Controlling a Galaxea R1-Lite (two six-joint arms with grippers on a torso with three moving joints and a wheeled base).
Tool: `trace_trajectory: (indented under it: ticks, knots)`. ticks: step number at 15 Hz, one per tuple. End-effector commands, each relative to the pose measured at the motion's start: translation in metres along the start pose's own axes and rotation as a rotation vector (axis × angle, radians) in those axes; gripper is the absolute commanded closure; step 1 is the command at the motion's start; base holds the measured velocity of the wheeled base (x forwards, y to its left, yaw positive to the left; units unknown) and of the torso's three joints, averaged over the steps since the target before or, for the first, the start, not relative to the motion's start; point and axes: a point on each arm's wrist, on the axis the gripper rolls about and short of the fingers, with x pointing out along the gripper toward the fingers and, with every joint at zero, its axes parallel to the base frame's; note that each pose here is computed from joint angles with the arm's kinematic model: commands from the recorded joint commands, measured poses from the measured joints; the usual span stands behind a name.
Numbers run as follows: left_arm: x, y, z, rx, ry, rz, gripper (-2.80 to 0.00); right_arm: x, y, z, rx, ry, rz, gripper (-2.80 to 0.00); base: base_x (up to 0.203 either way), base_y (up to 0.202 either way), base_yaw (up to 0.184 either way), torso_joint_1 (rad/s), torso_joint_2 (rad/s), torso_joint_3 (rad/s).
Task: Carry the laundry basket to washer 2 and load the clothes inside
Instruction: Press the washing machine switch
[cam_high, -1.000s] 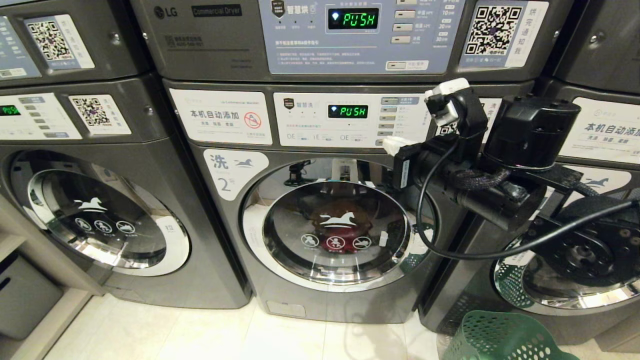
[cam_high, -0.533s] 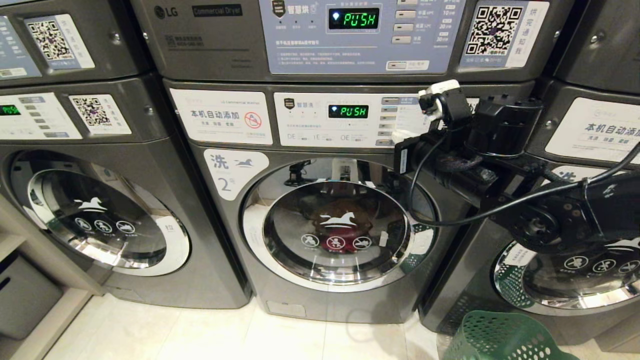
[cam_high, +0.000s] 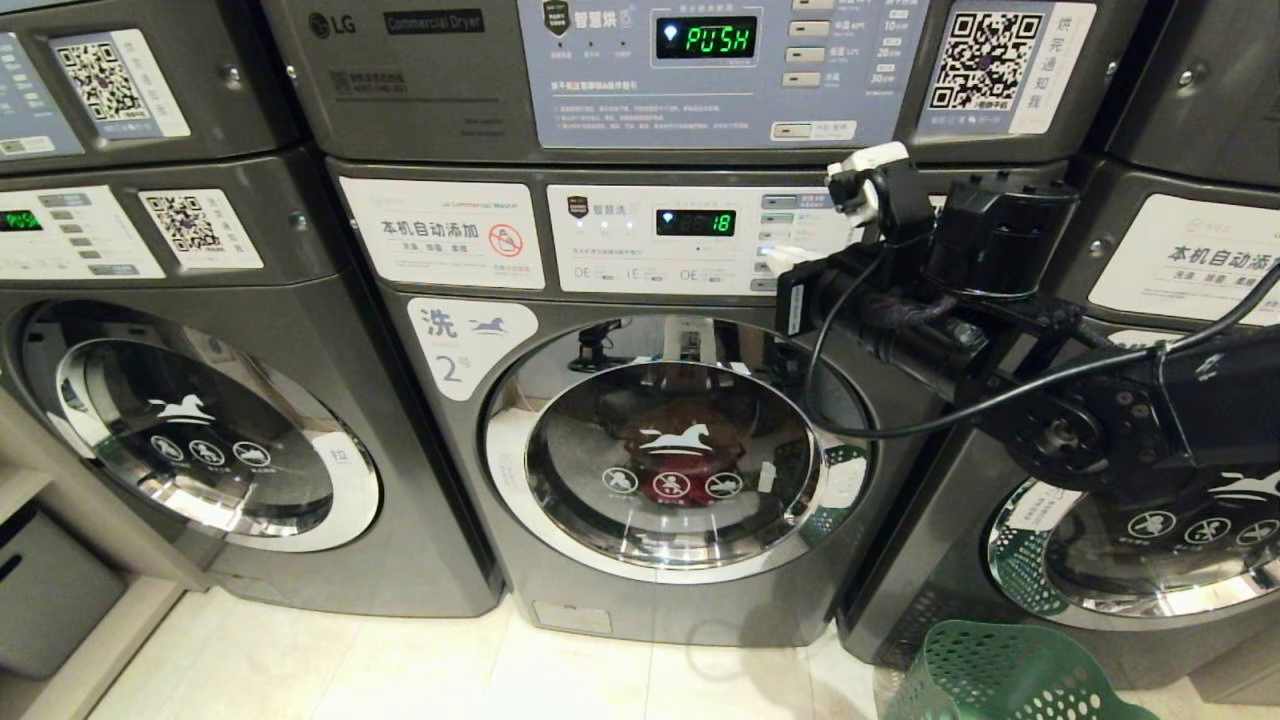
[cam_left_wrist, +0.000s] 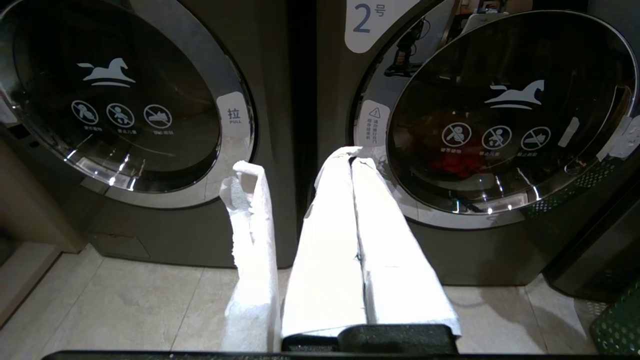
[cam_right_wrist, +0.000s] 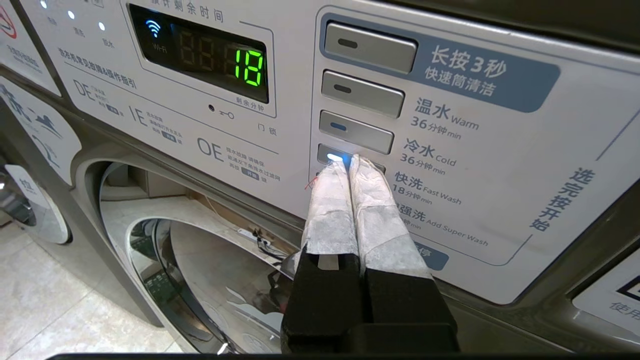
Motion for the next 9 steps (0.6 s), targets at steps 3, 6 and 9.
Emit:
trace_trajectory:
  ticks: [3,6,9]
  knots:
    - [0.002,0.0,-0.011,0.0,0.039,-0.001,0.0,0.003,0.001,-0.004,-0.001,0.007,0.0,0.0,0.0,0.0,0.0,0.0,0.0,0.0]
    - [0.002,0.0,-0.011,0.0,0.039,0.0,0.0,-0.011,0.007,-0.013,-0.003,0.058,0.03,0.0,0.0,0.0,0.0,0.0,0.0,0.0]
    - [0.002,0.0,-0.011,0.0,0.039,-0.001,0.0,-0.025,0.014,-0.019,0.001,0.092,0.06,0.0,0.0,0.0,0.0,0.0,0.0,0.0]
